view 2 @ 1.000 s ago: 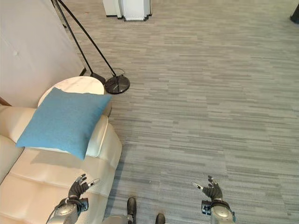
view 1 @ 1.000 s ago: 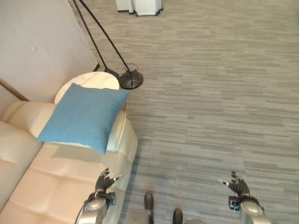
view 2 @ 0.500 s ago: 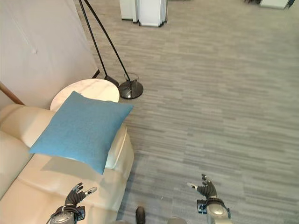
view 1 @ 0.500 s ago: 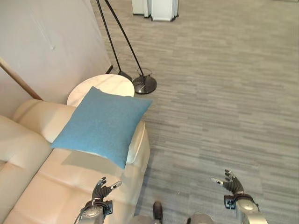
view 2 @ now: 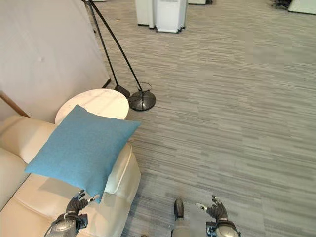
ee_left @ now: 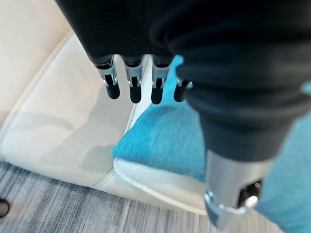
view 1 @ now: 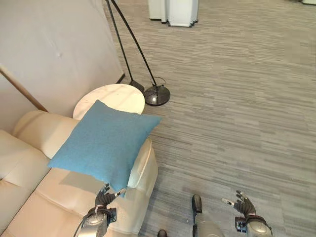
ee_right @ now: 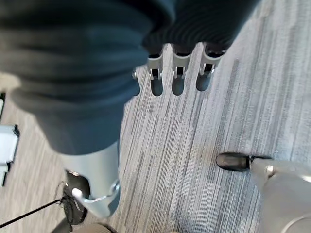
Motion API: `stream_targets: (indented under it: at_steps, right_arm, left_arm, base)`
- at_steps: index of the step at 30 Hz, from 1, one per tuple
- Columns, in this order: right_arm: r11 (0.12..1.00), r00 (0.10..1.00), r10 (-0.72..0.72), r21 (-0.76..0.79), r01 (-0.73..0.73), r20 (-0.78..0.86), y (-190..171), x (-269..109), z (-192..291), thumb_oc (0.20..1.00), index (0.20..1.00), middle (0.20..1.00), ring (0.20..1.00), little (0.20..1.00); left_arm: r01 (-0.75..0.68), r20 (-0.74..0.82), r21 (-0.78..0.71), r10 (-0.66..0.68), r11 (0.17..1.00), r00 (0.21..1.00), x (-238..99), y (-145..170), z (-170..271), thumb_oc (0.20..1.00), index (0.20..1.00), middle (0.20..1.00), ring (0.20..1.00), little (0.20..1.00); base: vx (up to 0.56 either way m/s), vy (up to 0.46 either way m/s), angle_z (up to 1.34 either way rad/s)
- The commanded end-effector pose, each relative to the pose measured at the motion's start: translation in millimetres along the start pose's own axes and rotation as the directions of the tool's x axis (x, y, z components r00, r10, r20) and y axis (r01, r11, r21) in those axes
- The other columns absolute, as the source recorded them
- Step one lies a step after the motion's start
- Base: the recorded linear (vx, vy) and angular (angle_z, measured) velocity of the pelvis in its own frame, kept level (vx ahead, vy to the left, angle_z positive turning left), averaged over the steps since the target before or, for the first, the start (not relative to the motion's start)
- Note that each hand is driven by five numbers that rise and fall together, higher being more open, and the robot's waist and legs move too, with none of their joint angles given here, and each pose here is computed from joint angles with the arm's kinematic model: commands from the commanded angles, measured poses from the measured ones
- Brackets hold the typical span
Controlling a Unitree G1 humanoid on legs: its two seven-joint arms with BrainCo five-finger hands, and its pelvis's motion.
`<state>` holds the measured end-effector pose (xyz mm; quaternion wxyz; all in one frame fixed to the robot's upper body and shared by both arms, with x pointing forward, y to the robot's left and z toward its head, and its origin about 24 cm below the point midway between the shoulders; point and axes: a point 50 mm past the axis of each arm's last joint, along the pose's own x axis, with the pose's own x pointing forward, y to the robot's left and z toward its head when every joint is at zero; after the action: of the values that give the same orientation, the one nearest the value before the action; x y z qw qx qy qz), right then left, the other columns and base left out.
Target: Pick up all the scattered cushions and arrange them neatly on the sofa.
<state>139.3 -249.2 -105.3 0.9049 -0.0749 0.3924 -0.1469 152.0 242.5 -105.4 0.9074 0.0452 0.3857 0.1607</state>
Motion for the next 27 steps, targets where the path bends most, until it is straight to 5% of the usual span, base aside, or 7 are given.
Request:
stream_targets:
  at_steps: [1, 12, 27]
  right_arm:
    - [0.998, 0.99, -0.052, 0.044, 0.047, 0.128, -18.2, 5.1, 33.2, 1.0, 1.0, 1.0, 1.0, 1.0]
    - [0.998, 0.988, -0.06, 0.026, 0.057, 0.14, -25.5, 8.6, 42.5, 1.0, 1.0, 1.0, 1.0, 1.0]
    - [0.996, 0.978, 0.069, -0.075, -0.055, 0.199, 12.6, 5.6, 53.4, 1.0, 1.0, 1.0, 1.0, 1.0]
  left_arm:
    - [-0.001, 0.092, 0.021, -0.001, 1.0, 0.996, 5.3, 6.7, 23.1, 1.0, 1.0, 1.0, 1.0, 1.0]
    - [0.007, 0.077, -0.036, -0.004, 0.999, 0.997, 5.7, 5.0, 22.3, 1.0, 1.0, 1.0, 1.0, 1.0]
    - [-0.065, -0.023, -0.02, 0.064, 0.998, 0.998, 2.5, 18.5, -3.3, 1.0, 1.0, 1.0, 1.0, 1.0]
  base:
    - [0.39, -0.36, 0.44]
    - [0.24, -0.245, 0.64]
    - [0.33, 0.103, 0.47]
